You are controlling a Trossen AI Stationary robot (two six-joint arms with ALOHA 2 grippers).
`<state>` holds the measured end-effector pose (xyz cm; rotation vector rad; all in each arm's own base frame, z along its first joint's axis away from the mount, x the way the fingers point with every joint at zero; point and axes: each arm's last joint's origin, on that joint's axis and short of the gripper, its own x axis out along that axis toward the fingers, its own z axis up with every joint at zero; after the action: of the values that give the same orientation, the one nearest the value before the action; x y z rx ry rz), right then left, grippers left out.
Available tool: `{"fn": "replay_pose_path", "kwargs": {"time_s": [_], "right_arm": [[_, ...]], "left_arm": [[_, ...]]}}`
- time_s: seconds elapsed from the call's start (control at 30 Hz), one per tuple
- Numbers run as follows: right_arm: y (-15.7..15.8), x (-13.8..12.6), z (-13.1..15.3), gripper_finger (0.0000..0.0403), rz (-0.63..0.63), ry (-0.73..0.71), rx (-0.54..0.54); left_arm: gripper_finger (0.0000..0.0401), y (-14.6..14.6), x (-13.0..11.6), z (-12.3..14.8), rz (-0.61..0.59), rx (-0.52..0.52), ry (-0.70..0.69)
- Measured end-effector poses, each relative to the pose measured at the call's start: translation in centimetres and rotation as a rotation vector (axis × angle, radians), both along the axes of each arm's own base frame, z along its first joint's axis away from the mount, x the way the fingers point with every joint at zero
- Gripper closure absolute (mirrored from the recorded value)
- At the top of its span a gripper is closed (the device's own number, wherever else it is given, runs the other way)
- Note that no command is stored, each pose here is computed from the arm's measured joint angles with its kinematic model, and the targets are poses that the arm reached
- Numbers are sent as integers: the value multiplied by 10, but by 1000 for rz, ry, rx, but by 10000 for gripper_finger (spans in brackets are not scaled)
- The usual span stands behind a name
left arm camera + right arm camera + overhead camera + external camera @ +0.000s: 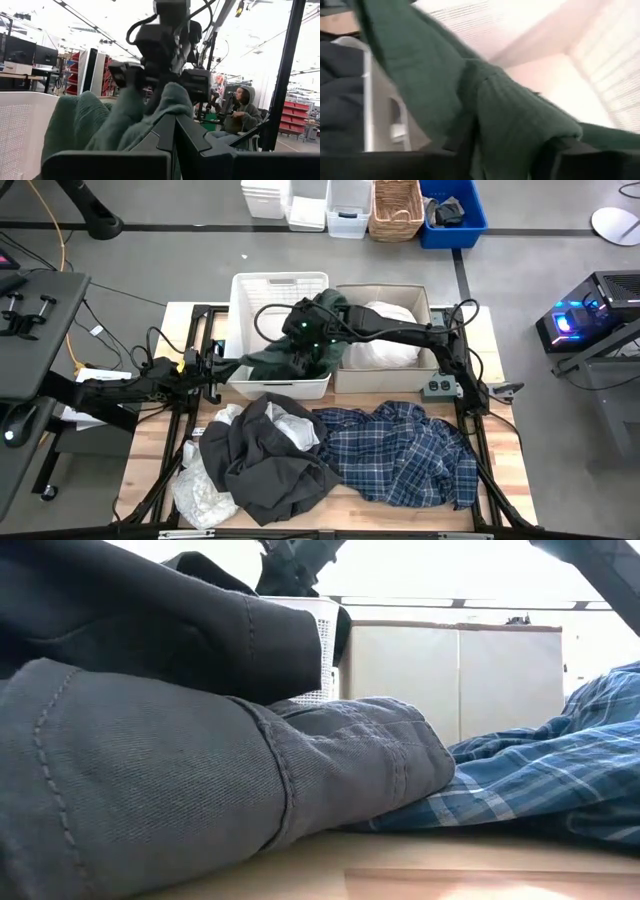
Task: Sort clothes
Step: Put the green shirt into the white bin
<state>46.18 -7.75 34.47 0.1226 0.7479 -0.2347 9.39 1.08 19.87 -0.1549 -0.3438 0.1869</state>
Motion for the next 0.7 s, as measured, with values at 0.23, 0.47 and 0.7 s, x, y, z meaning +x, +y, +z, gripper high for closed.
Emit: {"fn": "replay_pose_path", "kwargs": {"time_s": [0.23, 0.47, 0.7], "right_arm": [[-5, -23, 39, 140, -62, 25, -160], [-20, -43, 32, 129, -46, 228, -166], [-52, -90, 47, 128, -190, 408, -213]], "left_arm": [[401, 0, 0, 0, 0, 0, 0], [401, 0, 0, 0, 0, 0, 0], [401, 0, 0, 0, 0, 0, 0]]}}
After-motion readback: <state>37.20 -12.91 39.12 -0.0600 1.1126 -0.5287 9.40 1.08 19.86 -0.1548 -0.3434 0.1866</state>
